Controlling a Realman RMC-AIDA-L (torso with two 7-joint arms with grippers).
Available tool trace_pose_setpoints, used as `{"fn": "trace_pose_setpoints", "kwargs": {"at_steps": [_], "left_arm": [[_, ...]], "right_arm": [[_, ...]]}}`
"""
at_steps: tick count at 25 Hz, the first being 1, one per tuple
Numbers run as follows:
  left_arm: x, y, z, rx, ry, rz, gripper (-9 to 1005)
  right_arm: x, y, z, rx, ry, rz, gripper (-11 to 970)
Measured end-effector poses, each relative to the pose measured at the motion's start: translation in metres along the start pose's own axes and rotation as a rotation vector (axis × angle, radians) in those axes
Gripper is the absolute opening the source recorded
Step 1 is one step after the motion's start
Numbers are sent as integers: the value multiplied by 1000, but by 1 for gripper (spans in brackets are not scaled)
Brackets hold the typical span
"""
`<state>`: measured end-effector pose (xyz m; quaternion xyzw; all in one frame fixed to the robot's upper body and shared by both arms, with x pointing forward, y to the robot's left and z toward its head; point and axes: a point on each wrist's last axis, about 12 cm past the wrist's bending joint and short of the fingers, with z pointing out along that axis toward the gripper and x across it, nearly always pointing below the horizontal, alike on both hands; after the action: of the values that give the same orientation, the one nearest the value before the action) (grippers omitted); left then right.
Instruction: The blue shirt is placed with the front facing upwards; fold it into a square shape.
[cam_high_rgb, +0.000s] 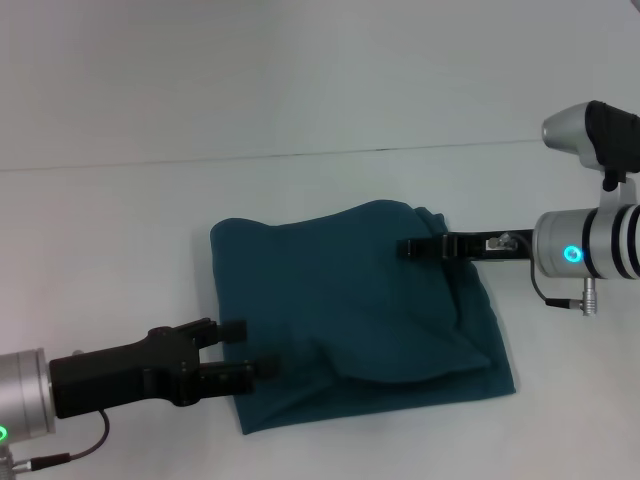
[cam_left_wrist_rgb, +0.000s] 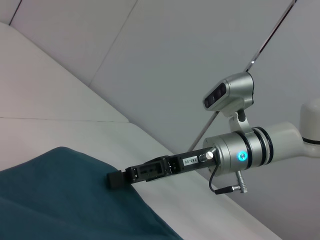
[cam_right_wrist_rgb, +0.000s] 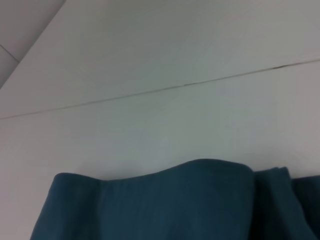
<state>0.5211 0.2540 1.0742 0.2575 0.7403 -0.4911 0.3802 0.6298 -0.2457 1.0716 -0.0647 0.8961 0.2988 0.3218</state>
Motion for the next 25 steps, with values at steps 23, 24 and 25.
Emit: {"fn": "trace_pose_setpoints", "kwargs": {"at_steps": [23,24,25], "left_arm": [[-2,4,-2,-25,15,-6,963],[-2,4,-2,-27,15,-7,963],[-2,4,-2,-28,14,-7,963]], "right_arm": [[-4,13,16,26,-5,-45,393],[-4,13,16,25,-5,-48,344],[-4,13,16,25,-5,-49,325]]}}
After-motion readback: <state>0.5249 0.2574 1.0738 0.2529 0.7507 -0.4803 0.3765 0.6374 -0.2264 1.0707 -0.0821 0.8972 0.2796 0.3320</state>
